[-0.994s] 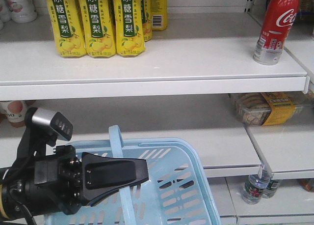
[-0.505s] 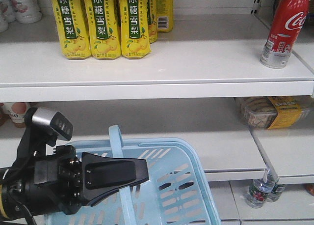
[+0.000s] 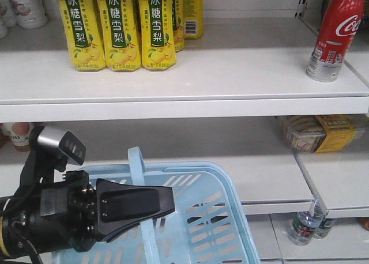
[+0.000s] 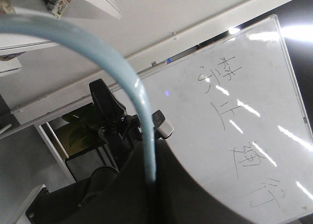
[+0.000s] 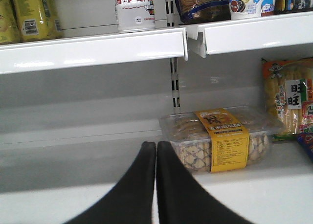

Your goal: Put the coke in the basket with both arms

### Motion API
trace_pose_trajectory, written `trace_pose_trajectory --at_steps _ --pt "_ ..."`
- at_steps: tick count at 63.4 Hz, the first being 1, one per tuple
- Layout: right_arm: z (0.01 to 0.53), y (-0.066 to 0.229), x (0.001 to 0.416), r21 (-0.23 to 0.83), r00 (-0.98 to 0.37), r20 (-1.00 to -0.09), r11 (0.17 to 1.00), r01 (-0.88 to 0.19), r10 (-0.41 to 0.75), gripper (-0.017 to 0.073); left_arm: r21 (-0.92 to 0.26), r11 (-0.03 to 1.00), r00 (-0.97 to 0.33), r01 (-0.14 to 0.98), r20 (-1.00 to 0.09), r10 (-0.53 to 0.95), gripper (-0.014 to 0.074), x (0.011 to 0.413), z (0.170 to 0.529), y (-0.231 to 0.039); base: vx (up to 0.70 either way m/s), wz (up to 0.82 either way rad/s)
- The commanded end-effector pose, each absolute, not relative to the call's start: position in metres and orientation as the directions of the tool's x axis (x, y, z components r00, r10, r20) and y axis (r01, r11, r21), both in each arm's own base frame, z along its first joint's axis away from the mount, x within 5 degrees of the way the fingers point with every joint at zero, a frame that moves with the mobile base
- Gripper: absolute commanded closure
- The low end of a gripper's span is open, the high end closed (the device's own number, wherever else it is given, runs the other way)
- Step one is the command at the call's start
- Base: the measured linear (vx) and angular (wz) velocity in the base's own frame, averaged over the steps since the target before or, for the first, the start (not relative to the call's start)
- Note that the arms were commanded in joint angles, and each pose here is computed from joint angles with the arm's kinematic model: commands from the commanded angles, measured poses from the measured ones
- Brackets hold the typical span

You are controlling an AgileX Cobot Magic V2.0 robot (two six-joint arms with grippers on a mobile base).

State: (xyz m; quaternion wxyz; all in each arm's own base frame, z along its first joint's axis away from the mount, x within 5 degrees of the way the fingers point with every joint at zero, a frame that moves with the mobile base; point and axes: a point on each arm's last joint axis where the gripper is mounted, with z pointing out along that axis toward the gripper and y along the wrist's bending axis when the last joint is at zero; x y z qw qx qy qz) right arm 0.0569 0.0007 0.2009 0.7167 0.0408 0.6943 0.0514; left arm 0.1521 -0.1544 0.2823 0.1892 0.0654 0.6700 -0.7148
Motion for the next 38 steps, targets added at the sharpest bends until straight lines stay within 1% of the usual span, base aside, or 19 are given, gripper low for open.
trace_pose_trajectory --at_steps 1,38 --pt "0.2033 0.0007 0.0557 0.115 0.103 -0.988 0.993 -0.025 0.117 0.0564 -0.876 -0.281 -0.919 0.393 -0.368 -0.140 0.0601 0.1377 0.3103 -0.1517 0.01 0.00" --pt "0.2033 0.0007 0.0557 0.115 0.103 -0.988 0.993 -0.025 0.117 0.0564 -0.876 -0.281 -0.919 0.393 -0.368 -0.140 0.0601 0.1377 0.3103 -0.1517 0.02 0.00"
